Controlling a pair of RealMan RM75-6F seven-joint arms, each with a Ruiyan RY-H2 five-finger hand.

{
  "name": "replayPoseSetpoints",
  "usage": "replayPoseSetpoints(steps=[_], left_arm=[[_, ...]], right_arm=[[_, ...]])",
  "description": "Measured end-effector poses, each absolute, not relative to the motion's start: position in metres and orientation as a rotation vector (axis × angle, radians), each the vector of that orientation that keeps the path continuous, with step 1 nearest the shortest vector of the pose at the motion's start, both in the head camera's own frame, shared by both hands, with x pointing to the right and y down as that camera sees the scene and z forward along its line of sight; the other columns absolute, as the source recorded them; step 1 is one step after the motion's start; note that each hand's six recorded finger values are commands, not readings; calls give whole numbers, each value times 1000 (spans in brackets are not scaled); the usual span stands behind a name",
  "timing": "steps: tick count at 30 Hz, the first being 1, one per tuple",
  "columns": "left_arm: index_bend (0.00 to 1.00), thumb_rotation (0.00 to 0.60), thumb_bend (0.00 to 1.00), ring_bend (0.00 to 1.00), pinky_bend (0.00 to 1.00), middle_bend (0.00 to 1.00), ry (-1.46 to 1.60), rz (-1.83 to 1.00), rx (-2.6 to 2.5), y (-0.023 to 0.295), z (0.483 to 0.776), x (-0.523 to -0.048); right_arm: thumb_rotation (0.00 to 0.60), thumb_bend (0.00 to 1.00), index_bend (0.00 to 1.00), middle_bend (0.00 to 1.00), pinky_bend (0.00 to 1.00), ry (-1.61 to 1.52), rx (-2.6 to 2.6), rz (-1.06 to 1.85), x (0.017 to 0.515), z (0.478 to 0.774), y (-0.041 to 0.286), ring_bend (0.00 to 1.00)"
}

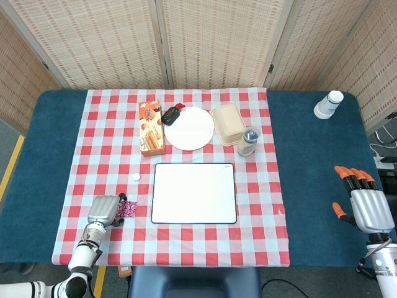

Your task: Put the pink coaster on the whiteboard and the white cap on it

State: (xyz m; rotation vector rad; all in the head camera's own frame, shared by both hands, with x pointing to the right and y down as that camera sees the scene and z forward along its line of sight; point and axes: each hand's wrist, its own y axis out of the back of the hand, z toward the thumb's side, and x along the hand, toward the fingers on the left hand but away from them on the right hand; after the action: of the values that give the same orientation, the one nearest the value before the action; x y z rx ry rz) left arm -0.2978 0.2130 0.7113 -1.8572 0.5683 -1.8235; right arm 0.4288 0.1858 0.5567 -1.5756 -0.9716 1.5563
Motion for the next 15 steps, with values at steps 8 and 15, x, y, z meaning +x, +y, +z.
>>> replayPoseSetpoints(steps=[8,15], left_arm=[[327,600,254,1000,1000,998,559,-1832,-1849,210,713,-299],[356,600,255,1000,1000,1000,558,-1835,-1844,209,715,-300]], right_arm=[[600,295,94,124,137,-971,-1579,1557,429,557,186,0],[600,295,94,124,137,-986,-1569,1560,432,555,184,0]])
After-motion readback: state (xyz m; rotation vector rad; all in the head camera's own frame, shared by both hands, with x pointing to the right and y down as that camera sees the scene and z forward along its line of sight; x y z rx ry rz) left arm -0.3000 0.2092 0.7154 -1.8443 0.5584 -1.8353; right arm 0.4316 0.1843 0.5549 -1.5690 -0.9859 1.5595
